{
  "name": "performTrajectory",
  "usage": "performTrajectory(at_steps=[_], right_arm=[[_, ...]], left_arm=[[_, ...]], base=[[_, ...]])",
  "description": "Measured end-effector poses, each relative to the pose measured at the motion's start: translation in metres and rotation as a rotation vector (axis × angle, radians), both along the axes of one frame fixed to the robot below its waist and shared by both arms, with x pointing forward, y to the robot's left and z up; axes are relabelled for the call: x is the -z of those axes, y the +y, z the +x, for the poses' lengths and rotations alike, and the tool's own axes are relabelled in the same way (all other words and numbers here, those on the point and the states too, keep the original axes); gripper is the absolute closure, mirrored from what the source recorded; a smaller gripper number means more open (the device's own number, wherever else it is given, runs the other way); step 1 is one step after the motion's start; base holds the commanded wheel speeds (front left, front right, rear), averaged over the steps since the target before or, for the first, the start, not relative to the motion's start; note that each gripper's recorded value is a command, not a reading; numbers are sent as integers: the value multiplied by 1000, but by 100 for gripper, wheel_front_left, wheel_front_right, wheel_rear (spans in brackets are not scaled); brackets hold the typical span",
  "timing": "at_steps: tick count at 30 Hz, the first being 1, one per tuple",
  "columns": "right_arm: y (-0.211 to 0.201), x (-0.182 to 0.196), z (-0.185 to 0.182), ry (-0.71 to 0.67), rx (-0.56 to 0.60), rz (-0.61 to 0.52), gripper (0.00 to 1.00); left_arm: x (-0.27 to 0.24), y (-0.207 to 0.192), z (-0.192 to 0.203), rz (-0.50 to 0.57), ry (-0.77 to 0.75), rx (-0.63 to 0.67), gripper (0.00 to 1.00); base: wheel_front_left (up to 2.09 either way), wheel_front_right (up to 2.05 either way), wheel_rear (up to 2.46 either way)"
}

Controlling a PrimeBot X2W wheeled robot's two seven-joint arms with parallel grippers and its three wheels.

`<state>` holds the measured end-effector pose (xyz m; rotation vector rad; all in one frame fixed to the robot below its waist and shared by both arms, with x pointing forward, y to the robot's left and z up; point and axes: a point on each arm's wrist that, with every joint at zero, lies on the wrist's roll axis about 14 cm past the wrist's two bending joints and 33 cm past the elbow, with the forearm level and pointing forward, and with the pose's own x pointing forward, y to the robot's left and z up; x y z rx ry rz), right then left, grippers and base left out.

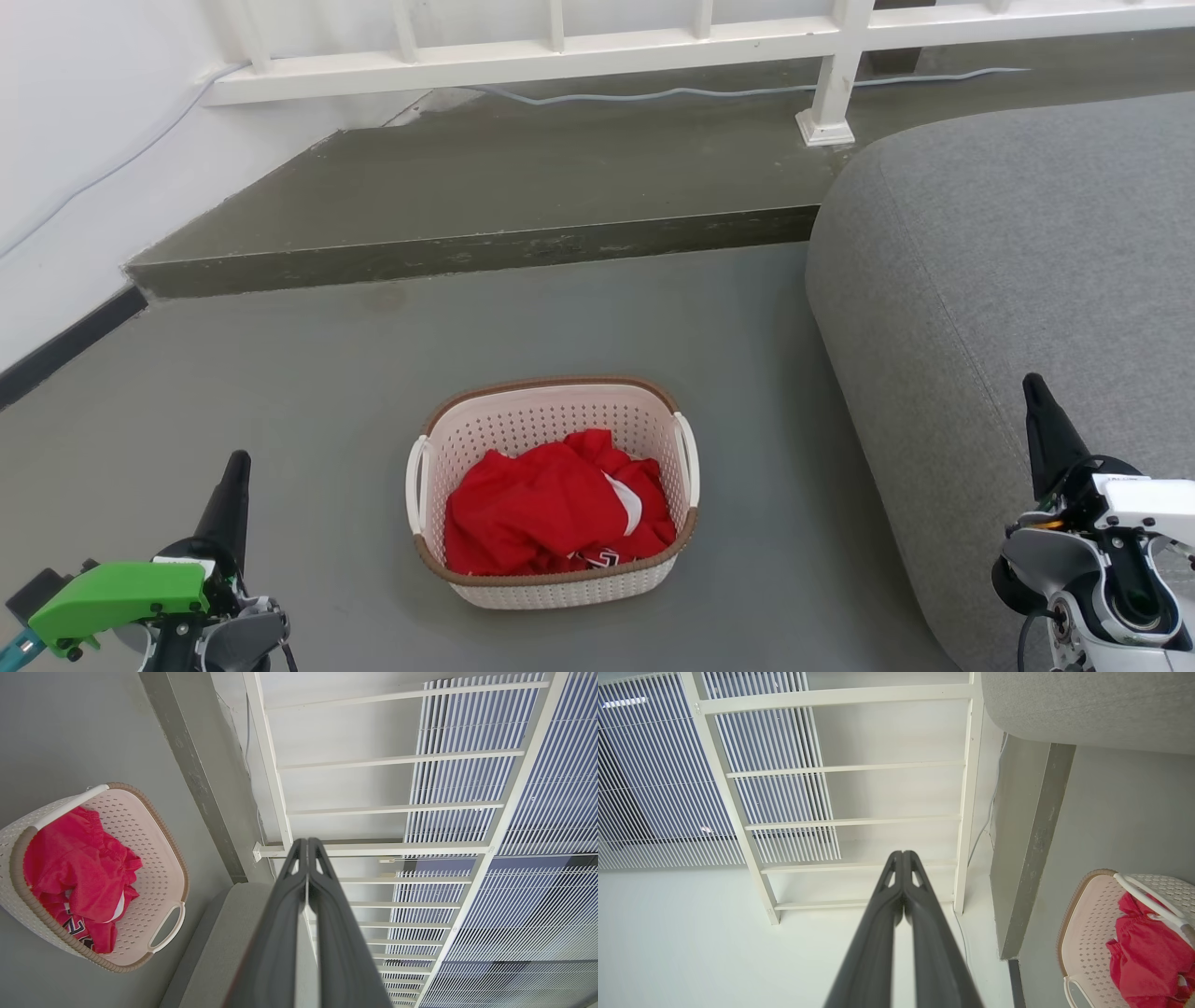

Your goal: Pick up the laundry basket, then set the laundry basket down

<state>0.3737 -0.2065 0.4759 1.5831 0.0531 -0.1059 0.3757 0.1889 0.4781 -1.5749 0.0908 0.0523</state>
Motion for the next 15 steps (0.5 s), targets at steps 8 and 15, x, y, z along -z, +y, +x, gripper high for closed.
performTrajectory(at_steps=[8,15], right_arm=[[0,0,0,0,-1,0,100],[0,0,0,0,0,0,100]], left_arm=[[0,0,0,0,0,0,100],[0,0,0,0,0,0,100]], base=[[0,0,0],[0,0,0]])
